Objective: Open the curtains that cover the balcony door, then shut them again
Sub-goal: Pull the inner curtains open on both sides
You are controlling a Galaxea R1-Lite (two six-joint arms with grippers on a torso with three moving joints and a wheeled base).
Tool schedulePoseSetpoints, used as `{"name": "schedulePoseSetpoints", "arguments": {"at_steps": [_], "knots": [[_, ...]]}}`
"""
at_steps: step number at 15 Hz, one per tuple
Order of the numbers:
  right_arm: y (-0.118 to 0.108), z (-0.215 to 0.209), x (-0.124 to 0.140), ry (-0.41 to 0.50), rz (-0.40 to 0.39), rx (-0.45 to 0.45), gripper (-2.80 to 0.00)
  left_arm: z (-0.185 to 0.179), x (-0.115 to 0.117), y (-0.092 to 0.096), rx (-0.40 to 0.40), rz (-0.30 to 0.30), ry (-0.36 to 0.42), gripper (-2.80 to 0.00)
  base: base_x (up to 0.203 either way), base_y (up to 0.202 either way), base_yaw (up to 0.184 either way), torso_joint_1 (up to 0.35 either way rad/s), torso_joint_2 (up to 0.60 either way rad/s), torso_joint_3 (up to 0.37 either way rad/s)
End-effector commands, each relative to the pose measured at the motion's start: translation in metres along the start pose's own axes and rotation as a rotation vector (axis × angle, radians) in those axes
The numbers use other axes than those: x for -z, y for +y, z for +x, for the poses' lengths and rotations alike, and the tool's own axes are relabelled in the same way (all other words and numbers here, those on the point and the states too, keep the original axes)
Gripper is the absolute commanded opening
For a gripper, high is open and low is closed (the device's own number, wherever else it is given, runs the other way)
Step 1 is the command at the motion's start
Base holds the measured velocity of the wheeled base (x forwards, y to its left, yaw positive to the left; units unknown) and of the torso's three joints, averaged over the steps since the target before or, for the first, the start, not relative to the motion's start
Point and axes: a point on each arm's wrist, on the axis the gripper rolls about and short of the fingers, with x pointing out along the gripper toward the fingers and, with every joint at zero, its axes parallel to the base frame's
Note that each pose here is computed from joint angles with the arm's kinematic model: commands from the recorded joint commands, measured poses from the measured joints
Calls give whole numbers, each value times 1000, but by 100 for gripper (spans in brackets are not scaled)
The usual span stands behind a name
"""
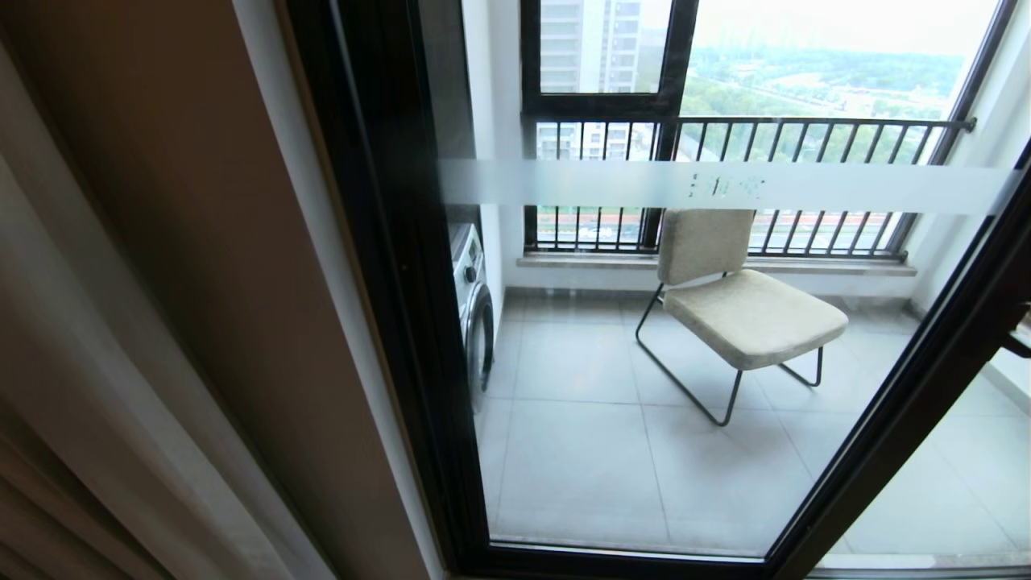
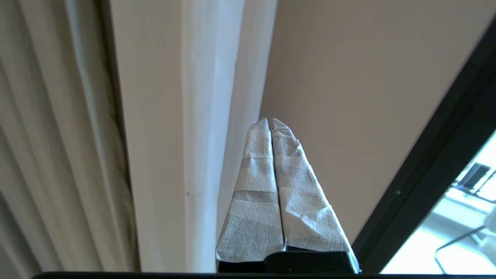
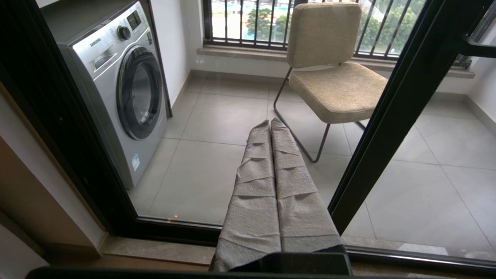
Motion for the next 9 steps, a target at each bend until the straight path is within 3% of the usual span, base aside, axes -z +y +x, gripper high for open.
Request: {"name": "schedulePoseSetpoints", "arguments": {"at_steps": [1,4,9], "knots": [[0,0,0,0,-1,0,-280,-16,11,2,29,25,9,-280,0,0,0,0,0,0],[0,0,0,0,-1,0,-280,-38,29,3,83,37,29,-280,0,0,0,0,0,0],[0,0,0,0,-1,0,-280,-71,77,13,127,65,100,-280,0,0,0,0,0,0]]}}
